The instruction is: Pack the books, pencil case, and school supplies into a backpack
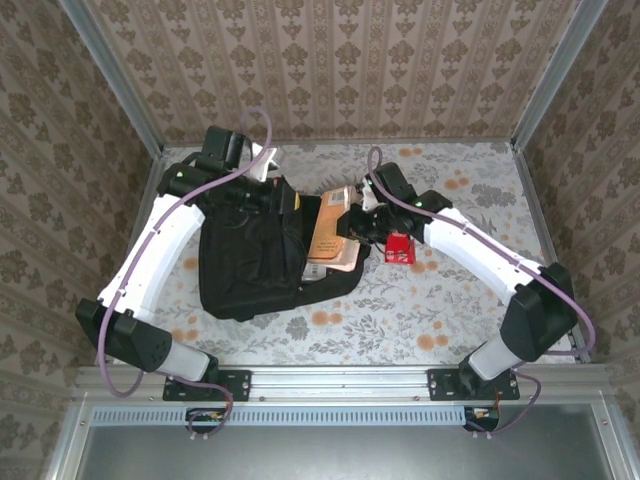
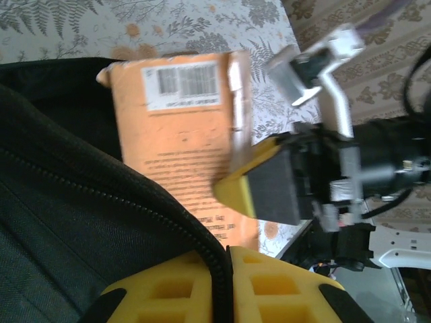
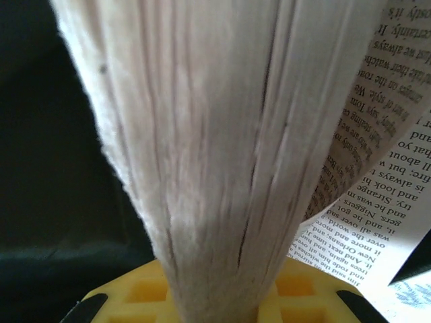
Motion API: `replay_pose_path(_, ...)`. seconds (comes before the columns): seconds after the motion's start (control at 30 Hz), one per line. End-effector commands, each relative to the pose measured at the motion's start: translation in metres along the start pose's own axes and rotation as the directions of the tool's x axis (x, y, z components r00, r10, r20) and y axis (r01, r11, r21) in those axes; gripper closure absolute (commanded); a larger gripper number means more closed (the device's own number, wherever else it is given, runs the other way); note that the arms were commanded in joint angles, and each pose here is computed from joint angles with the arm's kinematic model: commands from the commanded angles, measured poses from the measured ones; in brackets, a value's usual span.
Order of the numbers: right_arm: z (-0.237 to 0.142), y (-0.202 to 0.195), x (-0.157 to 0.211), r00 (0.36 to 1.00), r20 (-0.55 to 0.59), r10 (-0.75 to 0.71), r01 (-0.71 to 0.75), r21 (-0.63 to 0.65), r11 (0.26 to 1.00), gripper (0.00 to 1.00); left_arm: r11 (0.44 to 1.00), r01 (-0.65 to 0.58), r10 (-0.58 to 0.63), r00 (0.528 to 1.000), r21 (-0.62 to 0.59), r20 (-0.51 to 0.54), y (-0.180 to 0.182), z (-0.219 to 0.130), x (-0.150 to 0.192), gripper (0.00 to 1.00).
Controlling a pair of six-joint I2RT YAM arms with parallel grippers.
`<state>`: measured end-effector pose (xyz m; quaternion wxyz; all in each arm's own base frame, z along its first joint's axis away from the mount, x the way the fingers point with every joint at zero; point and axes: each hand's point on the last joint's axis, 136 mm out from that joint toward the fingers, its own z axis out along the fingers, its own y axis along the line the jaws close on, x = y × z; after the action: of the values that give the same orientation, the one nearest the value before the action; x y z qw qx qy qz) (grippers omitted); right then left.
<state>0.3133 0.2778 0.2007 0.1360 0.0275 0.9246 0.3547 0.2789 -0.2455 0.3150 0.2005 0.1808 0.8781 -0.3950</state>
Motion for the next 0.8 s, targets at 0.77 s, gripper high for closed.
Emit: replay_pose_path(0.77, 0.126, 0.094, 0.004, 0.98, -0.193, 0.058, -0.136, -0.418, 0.898, 0.94, 0.951, -0.154, 0.153, 0.988, 0.268, 0.023, -0.093, -0.013, -0.005, 0.85)
